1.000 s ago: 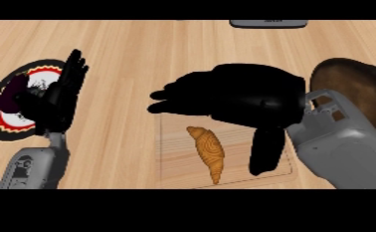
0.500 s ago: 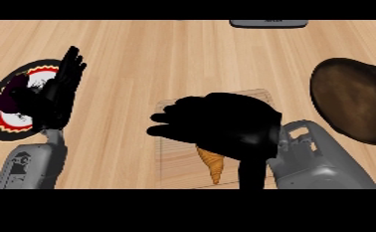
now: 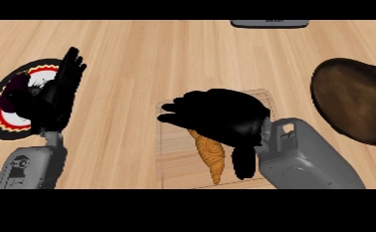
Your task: Pick the croissant from the cutting board and place it in the pan
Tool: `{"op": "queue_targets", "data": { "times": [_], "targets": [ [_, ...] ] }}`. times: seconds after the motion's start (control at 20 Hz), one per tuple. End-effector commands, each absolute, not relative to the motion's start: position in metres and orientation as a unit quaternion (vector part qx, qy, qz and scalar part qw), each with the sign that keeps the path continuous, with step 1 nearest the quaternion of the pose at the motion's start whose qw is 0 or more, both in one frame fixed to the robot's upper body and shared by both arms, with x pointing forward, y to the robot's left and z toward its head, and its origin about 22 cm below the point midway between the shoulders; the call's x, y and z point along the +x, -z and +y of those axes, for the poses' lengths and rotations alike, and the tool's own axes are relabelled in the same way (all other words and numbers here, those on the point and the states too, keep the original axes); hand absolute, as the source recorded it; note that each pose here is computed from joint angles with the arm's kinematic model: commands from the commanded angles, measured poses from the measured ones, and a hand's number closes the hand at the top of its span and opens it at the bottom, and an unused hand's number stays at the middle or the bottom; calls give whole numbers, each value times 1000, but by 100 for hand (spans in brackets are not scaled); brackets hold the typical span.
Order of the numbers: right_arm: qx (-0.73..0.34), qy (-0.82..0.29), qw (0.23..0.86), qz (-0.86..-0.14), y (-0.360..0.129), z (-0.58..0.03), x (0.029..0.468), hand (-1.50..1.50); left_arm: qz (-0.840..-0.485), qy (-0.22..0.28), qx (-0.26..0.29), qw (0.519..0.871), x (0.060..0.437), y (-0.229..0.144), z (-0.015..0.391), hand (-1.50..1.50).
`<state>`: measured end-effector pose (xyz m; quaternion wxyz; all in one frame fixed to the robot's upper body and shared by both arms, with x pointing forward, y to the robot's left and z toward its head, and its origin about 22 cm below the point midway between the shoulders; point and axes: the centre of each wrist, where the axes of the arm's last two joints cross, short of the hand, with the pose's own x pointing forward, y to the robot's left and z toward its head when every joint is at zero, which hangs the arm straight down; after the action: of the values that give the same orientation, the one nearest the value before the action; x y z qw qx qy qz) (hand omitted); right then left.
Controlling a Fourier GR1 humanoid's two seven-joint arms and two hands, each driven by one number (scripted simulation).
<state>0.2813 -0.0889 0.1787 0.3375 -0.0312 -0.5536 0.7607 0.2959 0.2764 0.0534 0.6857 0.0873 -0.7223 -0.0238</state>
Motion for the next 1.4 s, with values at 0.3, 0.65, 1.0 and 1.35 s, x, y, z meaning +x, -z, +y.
{"op": "queue_targets", "data": {
  "times": [0.3, 0.65, 1.0, 1.35],
  "targets": [
    [-13, -807, 321, -496, -133, -71, 291, -150, -720, 25, 93, 687, 308, -46, 275, 0],
    [-37, -816, 303, -492, -144, -66, 276, -150, -721, 23, 94, 686, 295, -45, 266, 0],
    [-106, -844, 270, -452, -117, -62, 267, -150, -719, 18, 87, 689, 296, -42, 277, 0],
    [-108, -854, 274, -429, -94, -46, 283, -150, -721, 20, 89, 687, 300, -43, 267, 0]
  ]
}}
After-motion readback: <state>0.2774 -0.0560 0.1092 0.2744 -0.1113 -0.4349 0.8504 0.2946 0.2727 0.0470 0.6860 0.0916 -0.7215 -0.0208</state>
